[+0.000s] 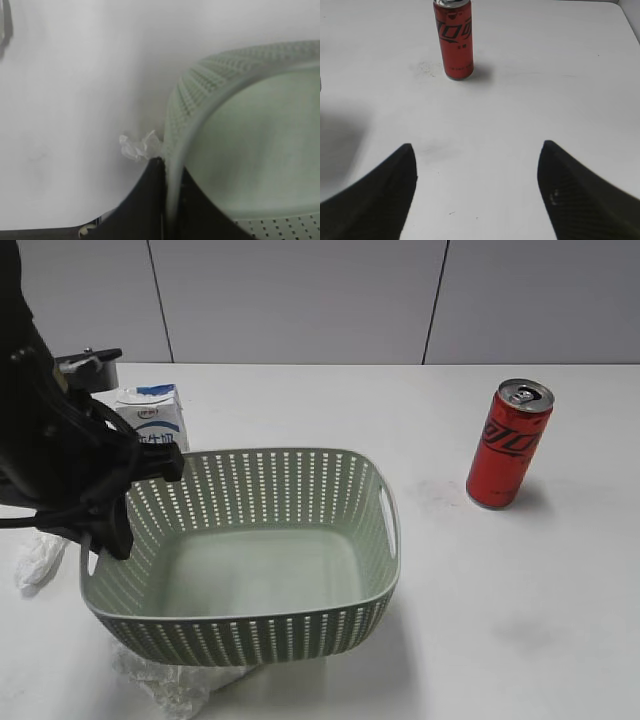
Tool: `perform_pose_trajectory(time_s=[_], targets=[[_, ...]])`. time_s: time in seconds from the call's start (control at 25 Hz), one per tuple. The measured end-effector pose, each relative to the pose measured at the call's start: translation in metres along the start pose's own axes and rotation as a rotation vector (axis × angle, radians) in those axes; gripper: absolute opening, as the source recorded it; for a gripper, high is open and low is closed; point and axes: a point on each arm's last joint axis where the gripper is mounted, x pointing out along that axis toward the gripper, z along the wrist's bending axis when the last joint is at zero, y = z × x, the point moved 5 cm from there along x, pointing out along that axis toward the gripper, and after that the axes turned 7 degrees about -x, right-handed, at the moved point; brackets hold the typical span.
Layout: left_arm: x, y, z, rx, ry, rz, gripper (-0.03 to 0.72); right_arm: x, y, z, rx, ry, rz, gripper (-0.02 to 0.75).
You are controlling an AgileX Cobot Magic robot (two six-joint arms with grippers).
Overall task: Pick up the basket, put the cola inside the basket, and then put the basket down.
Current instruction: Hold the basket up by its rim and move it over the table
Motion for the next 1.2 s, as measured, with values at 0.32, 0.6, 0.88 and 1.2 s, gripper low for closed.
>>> perform_pose_trajectory(time_s=[0.32, 0.6, 0.88, 1.2], targets=[[0.002, -0.011, -0.007, -0.003, 0.054, -0.085, -0.004, 0.001, -0.008, -0.001, 0.002, 0.001, -0.007, 0.568], [0.002, -0.015, -0.004, 0.035, 0.032, -0.112, -0.004, 0.021, -0.058, -0.009, 0.018, -0.011, 0.086, 0.568], [0.002, -0.020, -0.007, 0.069, 0.049, -0.145, -0.004, 0.072, -0.127, -0.012, 0.040, -0.092, 0.204, 0.566], [0.023, -0.031, -0.012, 0.073, 0.023, -0.096, -0.004, 0.160, -0.196, -0.006, 0.062, -0.256, 0.283, 0.566]])
